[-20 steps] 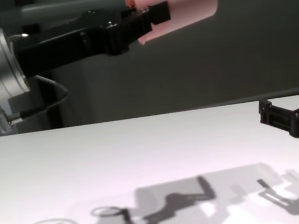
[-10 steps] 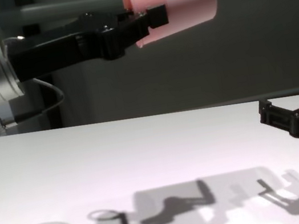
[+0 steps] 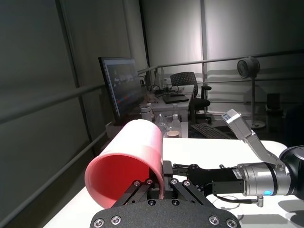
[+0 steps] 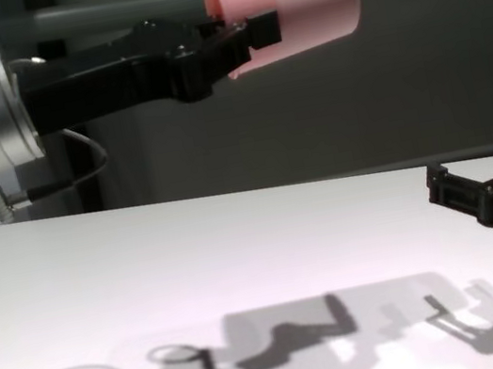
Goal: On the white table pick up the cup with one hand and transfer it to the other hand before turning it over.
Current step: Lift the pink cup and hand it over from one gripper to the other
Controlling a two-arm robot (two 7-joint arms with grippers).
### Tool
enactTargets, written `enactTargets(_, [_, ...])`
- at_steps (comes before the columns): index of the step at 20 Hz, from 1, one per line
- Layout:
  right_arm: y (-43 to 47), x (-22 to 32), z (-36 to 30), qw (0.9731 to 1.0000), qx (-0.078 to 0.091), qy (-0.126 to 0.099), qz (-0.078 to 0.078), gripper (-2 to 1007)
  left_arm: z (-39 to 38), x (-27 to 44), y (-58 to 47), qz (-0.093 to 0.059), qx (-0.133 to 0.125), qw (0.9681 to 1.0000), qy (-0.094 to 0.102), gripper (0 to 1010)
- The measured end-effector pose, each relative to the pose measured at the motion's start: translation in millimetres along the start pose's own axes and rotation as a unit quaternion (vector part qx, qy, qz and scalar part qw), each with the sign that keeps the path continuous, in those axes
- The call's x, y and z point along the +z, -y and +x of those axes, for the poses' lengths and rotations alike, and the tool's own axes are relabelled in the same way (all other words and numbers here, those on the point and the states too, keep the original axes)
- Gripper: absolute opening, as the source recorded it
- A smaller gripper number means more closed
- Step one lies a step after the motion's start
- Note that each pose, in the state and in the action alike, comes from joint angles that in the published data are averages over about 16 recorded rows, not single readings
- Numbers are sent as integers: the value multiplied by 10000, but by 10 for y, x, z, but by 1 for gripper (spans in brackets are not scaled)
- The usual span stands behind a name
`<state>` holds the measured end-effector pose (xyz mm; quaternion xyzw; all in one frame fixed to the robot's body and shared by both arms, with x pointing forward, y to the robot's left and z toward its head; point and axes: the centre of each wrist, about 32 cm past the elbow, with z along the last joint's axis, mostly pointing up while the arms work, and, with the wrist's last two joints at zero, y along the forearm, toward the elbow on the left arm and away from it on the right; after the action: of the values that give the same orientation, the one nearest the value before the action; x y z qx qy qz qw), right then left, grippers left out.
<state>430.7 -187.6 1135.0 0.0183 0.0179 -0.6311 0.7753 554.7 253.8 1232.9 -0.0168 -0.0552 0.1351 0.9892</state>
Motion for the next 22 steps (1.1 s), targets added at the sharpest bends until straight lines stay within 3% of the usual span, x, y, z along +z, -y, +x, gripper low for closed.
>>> enactTargets(22, [0, 0, 0, 10000, 0, 0, 0, 1002, -3, 3, 7, 25, -13, 10000, 42, 51])
